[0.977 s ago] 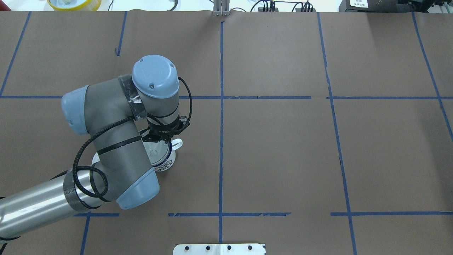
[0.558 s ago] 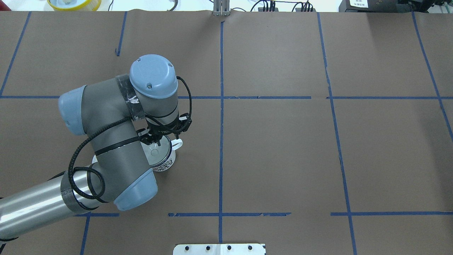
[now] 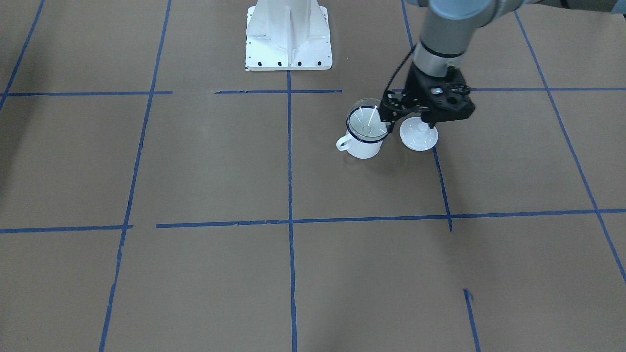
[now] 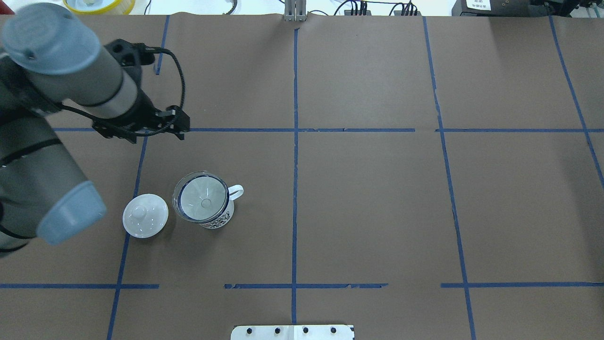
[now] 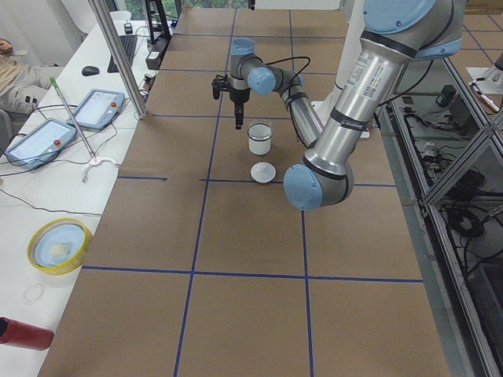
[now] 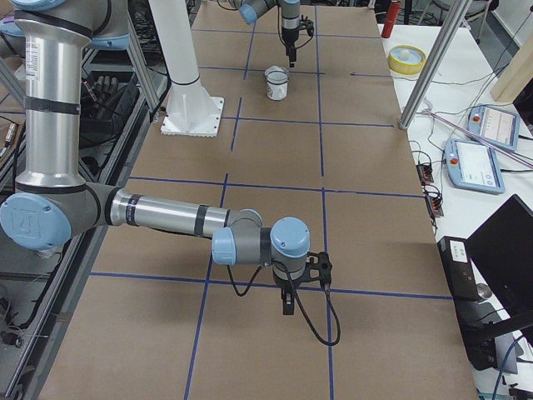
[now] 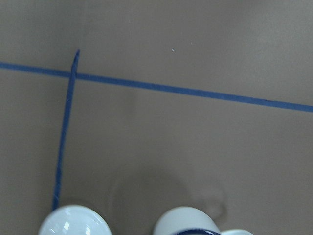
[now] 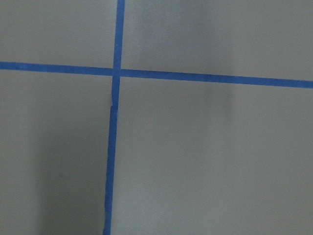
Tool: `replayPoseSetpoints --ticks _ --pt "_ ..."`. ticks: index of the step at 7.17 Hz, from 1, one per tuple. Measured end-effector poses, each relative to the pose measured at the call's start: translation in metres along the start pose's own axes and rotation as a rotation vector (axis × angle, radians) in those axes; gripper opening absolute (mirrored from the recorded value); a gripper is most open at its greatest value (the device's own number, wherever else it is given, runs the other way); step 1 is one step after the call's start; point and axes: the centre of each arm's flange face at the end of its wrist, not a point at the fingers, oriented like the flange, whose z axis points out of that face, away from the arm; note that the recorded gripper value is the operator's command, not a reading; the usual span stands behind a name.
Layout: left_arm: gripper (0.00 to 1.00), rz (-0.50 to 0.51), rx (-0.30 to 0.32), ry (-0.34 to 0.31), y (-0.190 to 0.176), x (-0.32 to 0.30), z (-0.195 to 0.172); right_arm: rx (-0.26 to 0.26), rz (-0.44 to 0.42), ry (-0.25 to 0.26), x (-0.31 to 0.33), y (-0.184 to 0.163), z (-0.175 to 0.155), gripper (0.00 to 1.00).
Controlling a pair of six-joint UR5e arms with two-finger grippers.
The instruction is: Place funnel on cup
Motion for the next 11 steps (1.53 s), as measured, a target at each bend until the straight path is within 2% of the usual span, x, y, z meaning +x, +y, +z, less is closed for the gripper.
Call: replayPoseSetpoints --ticks 1,3,5,8,11 --pt "1.0 0.105 0.017 0.005 -0.018 -0.084 -0.012 0.0 0.0 0.0 0.0 0.0 0.0 1.0" --pt "1.0 0.256 0.012 -0.044 -0.036 -0.255 -0.029 0.0 0.0 0.0 0.0 0.0 0.0 1.0" --pt "1.0 0.297 -0.024 -0.078 -0.022 -0.417 -0.038 0.0 0.0 0.0 0.0 0.0 0.0 1.0" --pt "1.0 0.214 -0.116 -0.077 0.022 -0.518 -0.007 0.0 0.0 0.0 0.0 0.0 0.0 1.0" --pt "1.0 0.127 -0.13 -0.036 0.047 -0.55 -0.004 0.0 0.0 0.0 0.0 0.0 0.0 1.0"
